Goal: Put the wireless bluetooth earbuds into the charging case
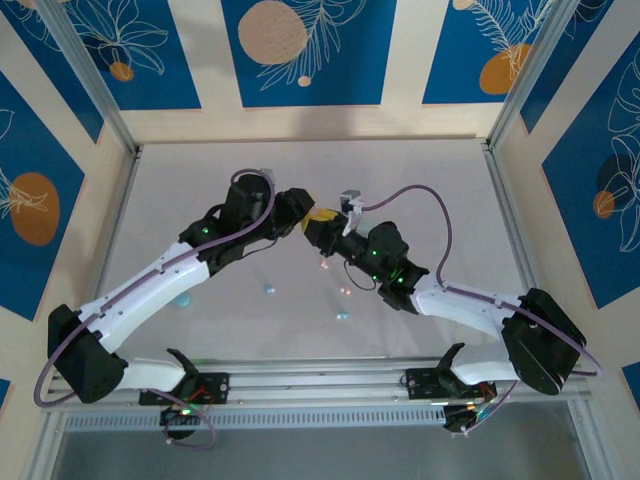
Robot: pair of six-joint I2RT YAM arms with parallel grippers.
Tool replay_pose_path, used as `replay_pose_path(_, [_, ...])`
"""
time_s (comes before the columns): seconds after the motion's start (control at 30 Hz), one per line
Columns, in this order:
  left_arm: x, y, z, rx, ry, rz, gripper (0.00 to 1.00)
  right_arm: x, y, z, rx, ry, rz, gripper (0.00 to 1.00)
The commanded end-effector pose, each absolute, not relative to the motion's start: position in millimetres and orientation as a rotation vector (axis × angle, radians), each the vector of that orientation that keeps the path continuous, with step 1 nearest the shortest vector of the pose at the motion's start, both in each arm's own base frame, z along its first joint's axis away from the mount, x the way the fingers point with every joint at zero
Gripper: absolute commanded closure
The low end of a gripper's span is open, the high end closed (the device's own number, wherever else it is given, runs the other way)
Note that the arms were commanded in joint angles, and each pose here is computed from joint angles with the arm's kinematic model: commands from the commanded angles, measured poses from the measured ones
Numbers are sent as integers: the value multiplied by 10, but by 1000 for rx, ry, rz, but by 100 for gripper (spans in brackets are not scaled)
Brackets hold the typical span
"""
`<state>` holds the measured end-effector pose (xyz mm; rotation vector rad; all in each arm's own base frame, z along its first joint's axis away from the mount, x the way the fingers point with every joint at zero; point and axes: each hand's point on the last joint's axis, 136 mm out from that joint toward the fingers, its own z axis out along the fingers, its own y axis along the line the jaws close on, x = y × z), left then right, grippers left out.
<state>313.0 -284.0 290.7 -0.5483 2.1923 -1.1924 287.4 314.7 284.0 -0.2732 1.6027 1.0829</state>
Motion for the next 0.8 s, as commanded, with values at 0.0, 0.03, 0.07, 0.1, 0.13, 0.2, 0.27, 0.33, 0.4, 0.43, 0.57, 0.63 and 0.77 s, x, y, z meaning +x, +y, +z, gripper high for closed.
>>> replay_pose_path(0.0, [3118, -2868, 2995, -544, 2153, -1260, 69, 2875, 3124, 3041, -266, 1586, 1127, 80])
replay_pose_path(0.03, [3125, -2878, 2999, -527, 2142, -1263, 59, 2866, 3113, 3044, -270, 1604, 1146, 81])
replay_pose_path(0.07, [3129, -2890, 3018, -494, 2132, -1262, 51, 2857, 3092, 3050, -270, 1627, 1164, 81])
replay_pose_path(0.1, [3135, -2898, 3051, -450, 2117, -1255, 47, 2849, 3074, 3046, -271, 1652, 1183, 81])
replay_pose_path(0.13, [3139, -2894, 3091, -391, 2101, -1231, 41, 2846, 3047, 3047, -270, 1683, 1206, 81])
replay_pose_path(0.2, [3144, -2846, 3139, -279, 2074, -1151, 34, 2834, 2985, 3040, -260, 1748, 1265, 81])
replay_pose_path(0.27, [3150, -2775, 3222, -119, 2000, -1043, 29, 2813, 2910, 3032, -252, 1820, 1361, 81])
replay_pose_path(0.33, [3118, -2729, 3309, 73, 1892, -943, 27, 2789, 2840, 3042, -246, 1891, 1462, 81])
replay_pose_path(0.4, [3002, -2743, 3403, 326, 1741, -851, 26, 2748, 2772, 3093, -256, 1944, 1573, 81])
replay_pose_path(0.43, [2923, -2752, 3414, 458, 1668, -791, 22, 2732, 2735, 3117, -258, 1969, 1625, 81])
replay_pose_path(0.57, [2664, -2724, 3267, 884, 1506, -531, 24, 2667, 2624, 3192, -283, 2107, 1836, 81])
replay_pose_path(0.63, [2553, -2738, 3164, 1045, 1432, -466, 24, 2619, 2619, 3242, -333, 2153, 1938, 80])
replay_pose_path(0.77, [2442, -2788, 3138, 1201, 1359, -493, 24, 2478, 2687, 3384, -510, 2155, 2094, 80])
